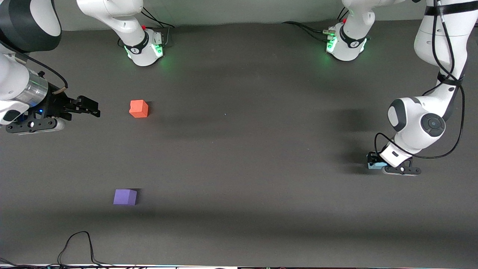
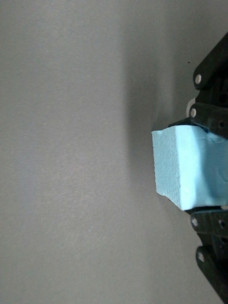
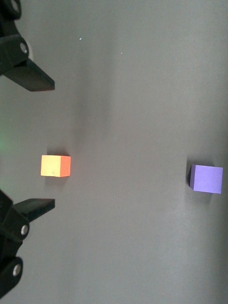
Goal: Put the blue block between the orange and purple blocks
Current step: 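Lift the blue block and carry it toward the table middle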
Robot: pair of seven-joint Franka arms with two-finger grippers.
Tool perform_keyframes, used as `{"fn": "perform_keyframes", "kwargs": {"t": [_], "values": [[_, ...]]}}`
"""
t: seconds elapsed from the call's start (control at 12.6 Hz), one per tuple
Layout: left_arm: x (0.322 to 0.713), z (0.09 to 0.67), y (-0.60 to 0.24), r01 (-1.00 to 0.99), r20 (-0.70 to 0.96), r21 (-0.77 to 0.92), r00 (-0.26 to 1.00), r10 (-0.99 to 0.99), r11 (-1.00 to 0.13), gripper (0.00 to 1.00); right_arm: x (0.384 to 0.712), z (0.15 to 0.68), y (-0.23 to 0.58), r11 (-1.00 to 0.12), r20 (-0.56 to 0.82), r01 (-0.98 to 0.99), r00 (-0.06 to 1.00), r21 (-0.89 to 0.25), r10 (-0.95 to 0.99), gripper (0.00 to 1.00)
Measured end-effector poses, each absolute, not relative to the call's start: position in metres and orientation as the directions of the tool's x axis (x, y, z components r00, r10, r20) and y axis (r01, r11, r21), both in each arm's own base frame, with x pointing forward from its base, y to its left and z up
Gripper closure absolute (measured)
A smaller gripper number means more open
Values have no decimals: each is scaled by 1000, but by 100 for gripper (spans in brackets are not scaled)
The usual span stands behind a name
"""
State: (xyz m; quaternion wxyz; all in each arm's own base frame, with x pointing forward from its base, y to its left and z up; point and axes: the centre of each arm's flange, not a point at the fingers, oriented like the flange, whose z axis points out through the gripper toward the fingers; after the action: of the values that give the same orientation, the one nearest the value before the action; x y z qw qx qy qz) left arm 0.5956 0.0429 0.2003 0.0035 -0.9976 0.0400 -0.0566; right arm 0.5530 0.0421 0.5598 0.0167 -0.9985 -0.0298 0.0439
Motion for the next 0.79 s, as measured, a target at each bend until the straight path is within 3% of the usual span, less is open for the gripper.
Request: {"fn": "perform_keyframes", "kwargs": {"t": [0.16, 0.47, 0.63, 0.79], "values": [[607, 233, 45, -79, 39, -2, 996, -79, -997, 44, 553, 560, 42, -998, -87, 58, 994, -36, 61, 0], [624, 389, 40, -40, -82, 9, 996, -40, -999, 47, 553, 559, 42, -998, -87, 58, 994, -36, 61, 0], [627, 447, 6, 7, -114, 10, 994, 5, -1000, 47, 553, 559, 42, -998, -89, 58, 994, -36, 61, 0], [627, 469, -74, 75, -109, 8, 991, 74, -997, 47, 553, 558, 42, -998, -91, 58, 994, -36, 61, 0]]}}
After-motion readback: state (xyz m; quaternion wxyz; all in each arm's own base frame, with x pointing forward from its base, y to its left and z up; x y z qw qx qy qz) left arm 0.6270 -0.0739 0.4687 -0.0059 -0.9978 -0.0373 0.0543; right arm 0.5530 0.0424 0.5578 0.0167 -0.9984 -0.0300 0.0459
